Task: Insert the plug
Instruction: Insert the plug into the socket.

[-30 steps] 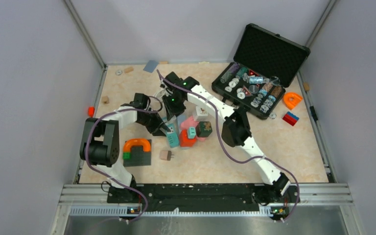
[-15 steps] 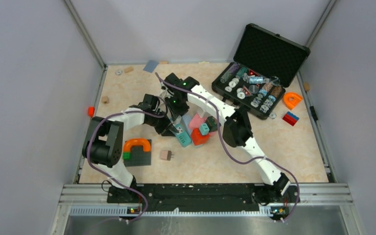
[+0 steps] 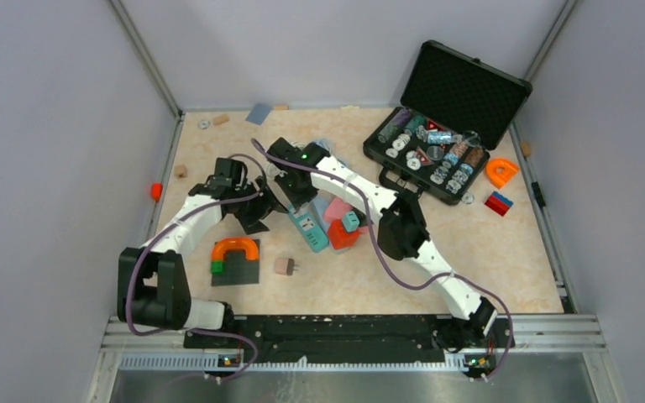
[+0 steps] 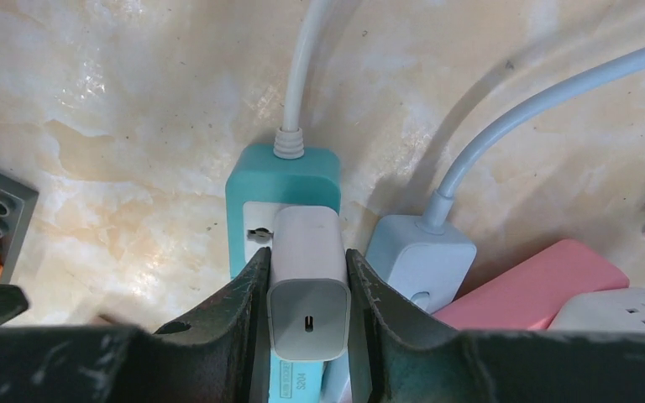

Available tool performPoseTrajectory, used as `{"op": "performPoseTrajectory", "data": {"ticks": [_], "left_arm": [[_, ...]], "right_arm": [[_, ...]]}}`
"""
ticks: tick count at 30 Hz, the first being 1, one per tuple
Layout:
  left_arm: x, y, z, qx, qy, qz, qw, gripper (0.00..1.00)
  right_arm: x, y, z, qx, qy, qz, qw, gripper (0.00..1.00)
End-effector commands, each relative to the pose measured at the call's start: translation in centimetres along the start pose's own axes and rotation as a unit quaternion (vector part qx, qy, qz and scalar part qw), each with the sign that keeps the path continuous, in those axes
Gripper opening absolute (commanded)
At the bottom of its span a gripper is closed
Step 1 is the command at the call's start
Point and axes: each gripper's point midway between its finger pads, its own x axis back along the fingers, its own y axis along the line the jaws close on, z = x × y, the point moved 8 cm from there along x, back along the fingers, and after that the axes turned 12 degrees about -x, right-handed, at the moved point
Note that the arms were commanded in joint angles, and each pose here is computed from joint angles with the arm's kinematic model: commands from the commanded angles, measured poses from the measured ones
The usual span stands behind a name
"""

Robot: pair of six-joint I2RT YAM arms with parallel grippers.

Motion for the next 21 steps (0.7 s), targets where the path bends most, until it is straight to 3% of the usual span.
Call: {"op": "performPoseTrajectory", "data": {"ticks": [1,10,15,17,21], "left_arm": [[1.0,1.9,1.8,-0.023,0.020,-0.054,0.998,0.77],[2.5,2.4,2.8,-0.041,0.030,-0.072,0.996,0.79],[2.8,2.0,2.8,-0.053,0.033,-0.058,0.996,0.80],[2.8,2.1,3.0,-0.059,0.038,-0.056,0.996,0.81],[2.8,2.4,3.6,-0.067,0.058,-0.054,0.995,0.83]], "right_arm": [[-9.0,-5.6,9.4,0.076,0.221,0.173,0.957,0.00],[-10.4,-6.1,11.7,0.092,0.269,0.168,0.944,0.00],[-8.6,-4.8,9.5,0.077,0.230,0.135,0.961,0.00],[-7.1,-3.9,7.9,0.069,0.202,0.102,0.972,0.09],[-3.4,-2.2,4.9,0.057,0.129,0.038,0.989,0.55]]}}
